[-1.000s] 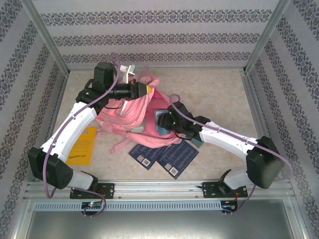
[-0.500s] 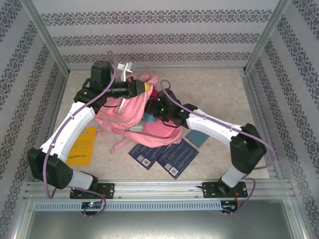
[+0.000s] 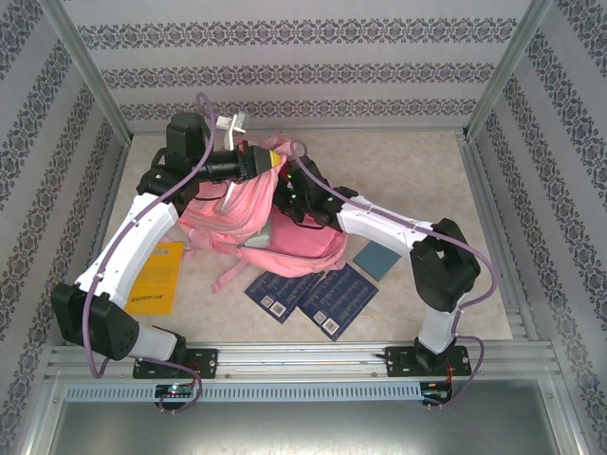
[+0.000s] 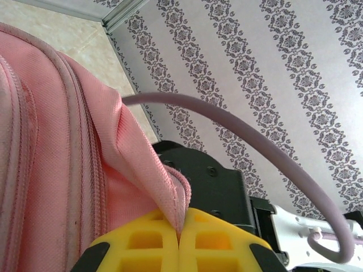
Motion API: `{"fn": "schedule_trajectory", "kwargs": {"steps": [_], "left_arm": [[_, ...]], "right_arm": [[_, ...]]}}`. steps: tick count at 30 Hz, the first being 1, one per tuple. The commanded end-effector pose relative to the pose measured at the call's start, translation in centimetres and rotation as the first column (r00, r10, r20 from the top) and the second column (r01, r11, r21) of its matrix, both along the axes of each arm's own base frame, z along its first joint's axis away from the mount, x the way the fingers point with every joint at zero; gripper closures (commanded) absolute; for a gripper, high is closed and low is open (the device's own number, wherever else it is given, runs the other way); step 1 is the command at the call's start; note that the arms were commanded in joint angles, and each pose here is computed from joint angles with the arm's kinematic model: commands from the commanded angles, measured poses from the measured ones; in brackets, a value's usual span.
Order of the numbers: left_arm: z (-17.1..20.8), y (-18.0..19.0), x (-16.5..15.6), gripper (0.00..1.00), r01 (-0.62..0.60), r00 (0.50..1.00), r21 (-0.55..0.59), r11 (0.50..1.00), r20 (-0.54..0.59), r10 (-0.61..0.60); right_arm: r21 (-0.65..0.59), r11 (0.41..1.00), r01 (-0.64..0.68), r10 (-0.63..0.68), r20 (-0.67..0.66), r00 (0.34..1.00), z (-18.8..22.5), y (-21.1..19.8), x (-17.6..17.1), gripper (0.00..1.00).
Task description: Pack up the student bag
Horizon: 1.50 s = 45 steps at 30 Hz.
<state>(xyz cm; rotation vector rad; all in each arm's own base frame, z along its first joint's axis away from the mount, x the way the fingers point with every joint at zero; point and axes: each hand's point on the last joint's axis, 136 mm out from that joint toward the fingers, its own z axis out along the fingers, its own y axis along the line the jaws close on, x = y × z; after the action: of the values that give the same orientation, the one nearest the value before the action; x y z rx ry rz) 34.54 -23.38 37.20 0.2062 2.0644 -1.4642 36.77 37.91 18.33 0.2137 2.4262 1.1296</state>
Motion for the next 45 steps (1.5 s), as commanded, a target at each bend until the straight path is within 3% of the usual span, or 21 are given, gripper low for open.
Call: {"fn": "schedule_trajectory", "kwargs": {"steps": [1,9,14,20,28,32,35,40,45], "left_arm": [[3.2,-0.3,-0.4,1.0,0.04,0.991,-0.041,0.998,0.13,-0.034],[0.5,-0.2,1.2,1.0,-0.002,0.997,-0.026,1.0,0.074,0.004],[-2.6,-0.1,1.9,1.0,-0.025,0.999,0.036,0.999,0.025,0.024],[-7.2,-0.1,3.0,1.0,-0.044,0.998,0.124,0.991,-0.044,0.05],[-10.2,-1.9,5.6,1.0,-0.032,0.995,0.192,0.981,-0.086,0.049],[-11.4,-1.6,8.0,1.0,-0.055,0.994,0.29,0.955,-0.069,0.079],[-12.7,-1.0,10.0,0.94,-0.088,0.992,0.385,0.918,-0.054,0.118],[-13.7,-1.4,12.1,0.83,-0.099,0.988,0.398,0.912,-0.068,0.137],[-13.5,-1.9,11.7,0.58,-0.091,0.986,0.401,0.912,-0.09,0.138]], "right_arm": [[0.027,0.991,-0.133,0.125,0.195,0.973,4.4,-0.2,-2.2,0.05],[-0.051,0.975,-0.217,0.222,0.292,0.93,3.5,-3.8,-6.8,0.09],[-0.152,0.973,-0.175,0.219,0.352,0.91,3.1,-7.5,-8.7,0.09],[-0.197,0.976,-0.096,0.17,0.403,0.899,3.5,-11.8,-9.4,0.04],[-0.217,0.974,-0.067,0.154,0.413,0.898,4.1,-14.0,-9.5,0.02],[-0.248,0.967,-0.057,0.159,0.415,0.896,4.3,-14.7,-9.7,0.02],[-0.264,0.963,-0.044,0.153,0.407,0.9,4.1,-15.3,-9.9,0.02],[-0.287,0.957,-0.048,0.16,0.38,0.911,3.2,-15.8,-10.6,0.03],[-0.323,0.945,-0.044,0.159,0.336,0.928,1.9,-16.7,-11.3,0.05]]}}
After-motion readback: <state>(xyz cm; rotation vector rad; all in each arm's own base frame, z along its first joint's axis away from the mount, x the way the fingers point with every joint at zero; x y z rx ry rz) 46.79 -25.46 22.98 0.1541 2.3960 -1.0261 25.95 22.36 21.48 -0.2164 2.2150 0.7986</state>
